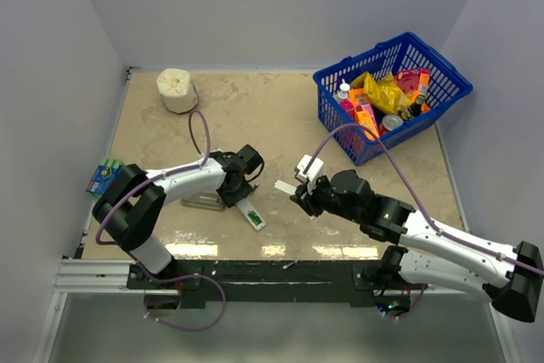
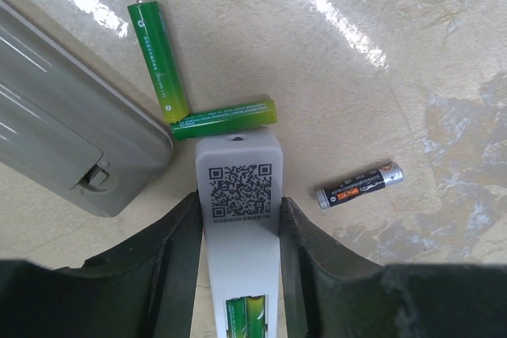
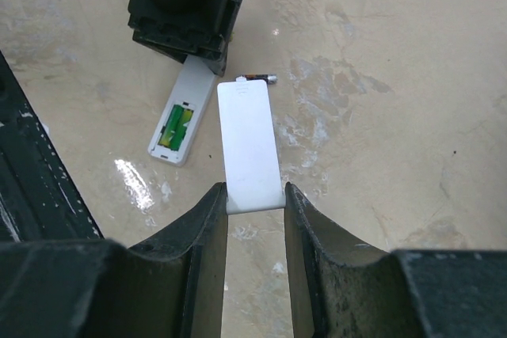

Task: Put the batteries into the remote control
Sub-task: Adjust the remote control at the center of the board, then load the battery cover into the remote control.

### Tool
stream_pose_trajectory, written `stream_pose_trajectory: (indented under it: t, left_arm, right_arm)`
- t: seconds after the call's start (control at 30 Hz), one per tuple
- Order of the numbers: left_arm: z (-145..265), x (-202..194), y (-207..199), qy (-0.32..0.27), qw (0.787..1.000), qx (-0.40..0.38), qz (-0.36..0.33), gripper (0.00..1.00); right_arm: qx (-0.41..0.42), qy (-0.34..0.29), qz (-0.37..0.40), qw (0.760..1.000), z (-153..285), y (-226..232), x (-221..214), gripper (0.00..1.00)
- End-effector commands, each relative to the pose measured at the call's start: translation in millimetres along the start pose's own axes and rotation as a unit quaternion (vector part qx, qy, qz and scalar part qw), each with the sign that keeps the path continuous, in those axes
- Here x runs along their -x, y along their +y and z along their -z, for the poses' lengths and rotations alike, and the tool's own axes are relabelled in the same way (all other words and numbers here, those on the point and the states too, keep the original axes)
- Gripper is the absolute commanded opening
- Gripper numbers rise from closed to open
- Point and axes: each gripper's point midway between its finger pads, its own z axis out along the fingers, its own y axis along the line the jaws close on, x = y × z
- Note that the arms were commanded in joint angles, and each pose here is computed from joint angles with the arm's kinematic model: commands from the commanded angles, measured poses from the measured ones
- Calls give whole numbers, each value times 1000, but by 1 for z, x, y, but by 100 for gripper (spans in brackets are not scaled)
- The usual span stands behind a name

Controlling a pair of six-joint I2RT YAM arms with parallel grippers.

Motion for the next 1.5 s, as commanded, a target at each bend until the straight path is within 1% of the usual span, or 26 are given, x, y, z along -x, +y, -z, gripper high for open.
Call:
stream_pose_trajectory:
  t: [0.0,0.07,0.13,0.17,0.2,0.27,0.3,0.33,0.37,0.43,0.47,0.5,0.57,0.63,0.7,0.77,0.8,0.83,0.87,0.9,0.93,0.97,1.03,1.23,1.33,1.47]
  left_arm:
    - [-24,46,-9,-76,997,1,23,11]
    - [-23,52,-14,-78,997,-6,26,11]
    - [-22,55,-19,-79,996,-9,26,13]
    - [-22,54,-20,-75,997,-10,22,15]
    - [-21,54,-22,-72,997,-13,20,22]
    - [-16,52,-24,-63,998,-22,22,30]
    - [-14,51,-26,-60,998,-29,21,39]
    - [-13,50,-24,-56,998,-33,21,43]
    - [-4,50,-29,-52,997,-50,22,53]
    - [1,48,-27,-47,997,-61,16,59]
    - [11,50,-31,-45,996,-80,18,63]
    - [15,50,-30,-45,995,-86,16,70]
    - [29,55,-31,-50,993,-108,8,80]
    - [40,60,-30,-61,990,-123,-12,85]
    - [57,73,-30,-85,985,-146,-22,87]
    - [72,89,-32,-112,976,-178,-50,87]
    - [72,94,-29,-119,974,-182,-60,87]
    - [75,108,-31,-142,967,-196,-81,87]
    - [83,113,-33,-151,959,-220,-93,89]
    - [80,115,-29,-155,956,-228,-105,89]
    - [81,131,-30,-175,948,-241,-115,90]
    - [87,132,-31,-175,940,-265,-126,91]
    - [81,146,-23,-194,933,-265,-145,92]
    - [85,157,-19,-252,902,-268,-228,94]
    - [84,155,-15,-264,894,-272,-240,95]
    - [75,147,-11,-267,894,-266,-242,95]
  right_arm:
    - [23,-27,-42,998,-9,12,9,4]
    - [26,-35,-57,997,-12,15,9,4]
    - [33,-23,-66,997,-19,19,-3,4]
    - [34,-34,-81,996,-22,21,0,4]
    - [37,-22,-88,995,-27,23,-11,4]
    - [37,-31,-108,993,-33,27,-12,3]
    - [33,-18,-110,993,-38,29,-24,3]
    - [31,-16,-114,993,-41,31,-26,3]
    - [25,-17,-121,992,-44,32,-26,3]
    - [15,-1,-116,993,-52,38,-38,4]
    - [11,-3,-124,992,-55,40,-37,4]
    - [16,-1,-123,992,-57,49,-40,4]
    - [1,5,-131,991,-65,53,-46,4]
    - [-4,12,-129,992,-70,61,-51,4]
    - [-22,9,-134,991,-74,61,-49,4]
    - [-47,16,-145,988,-79,58,-54,5]
    - [-50,18,-149,987,-79,59,-55,5]
    - [-55,20,-151,987,-81,60,-57,5]
    - [-58,22,-156,986,-84,62,-58,6]
    - [-65,22,-155,986,-85,63,-59,6]
    - [-65,22,-155,986,-87,66,-60,6]
    - [-65,17,-161,985,-89,68,-53,6]
    - [-71,23,-157,985,-94,74,-56,7]
    - [-98,32,-172,980,-103,79,-53,7]
    - [-109,43,-180,977,-105,81,-57,7]
    - [-124,56,-191,972,-105,84,-59,8]
